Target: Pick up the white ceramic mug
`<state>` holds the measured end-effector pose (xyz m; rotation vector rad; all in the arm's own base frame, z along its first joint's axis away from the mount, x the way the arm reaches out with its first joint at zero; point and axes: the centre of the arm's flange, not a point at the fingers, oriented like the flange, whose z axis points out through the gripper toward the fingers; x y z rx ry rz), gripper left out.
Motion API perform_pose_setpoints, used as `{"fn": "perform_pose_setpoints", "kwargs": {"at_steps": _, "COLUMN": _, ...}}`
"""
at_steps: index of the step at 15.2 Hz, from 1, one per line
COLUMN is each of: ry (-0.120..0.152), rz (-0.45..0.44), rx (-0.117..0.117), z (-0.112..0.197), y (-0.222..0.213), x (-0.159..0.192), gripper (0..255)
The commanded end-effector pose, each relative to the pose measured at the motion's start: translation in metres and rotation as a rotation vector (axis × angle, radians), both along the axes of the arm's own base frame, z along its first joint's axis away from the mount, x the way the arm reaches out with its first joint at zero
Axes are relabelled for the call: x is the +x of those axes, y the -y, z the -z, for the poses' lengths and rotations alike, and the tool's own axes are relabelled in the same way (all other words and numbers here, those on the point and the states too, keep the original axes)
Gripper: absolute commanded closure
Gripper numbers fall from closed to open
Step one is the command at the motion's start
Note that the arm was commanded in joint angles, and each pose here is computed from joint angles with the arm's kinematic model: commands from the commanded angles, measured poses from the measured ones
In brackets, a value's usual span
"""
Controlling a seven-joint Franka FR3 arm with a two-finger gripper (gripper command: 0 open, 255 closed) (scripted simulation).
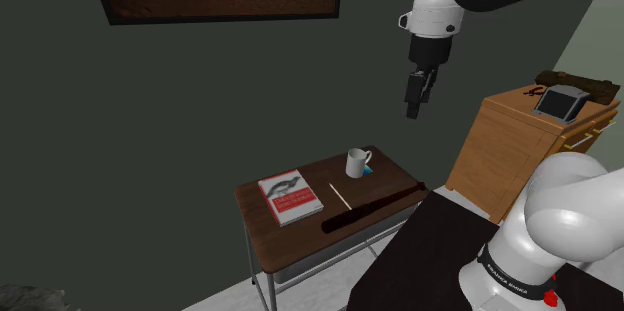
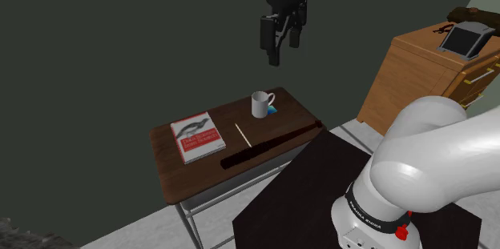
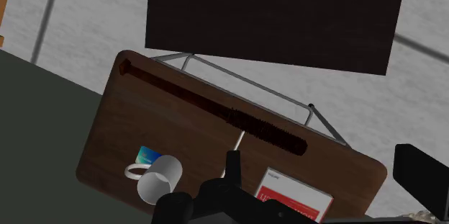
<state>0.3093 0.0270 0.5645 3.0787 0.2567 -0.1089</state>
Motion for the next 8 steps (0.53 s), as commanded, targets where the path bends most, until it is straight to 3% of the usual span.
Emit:
{"fn": "perform_pose_setpoints", "kwargs": {"at_steps": 1, "ry": 0.000, "rz": 0.000, "rx": 0.000, "z": 0.000, "y": 0.000, "x": 0.000, "gripper": 0}}
{"fn": "perform_pose_setpoints", "kwargs": {"at_steps": 8, "ry": -0.018, "rz": 0.041, "rx": 0.002, "z": 0.069, "y": 0.031, "x": 0.057, "gripper": 0}}
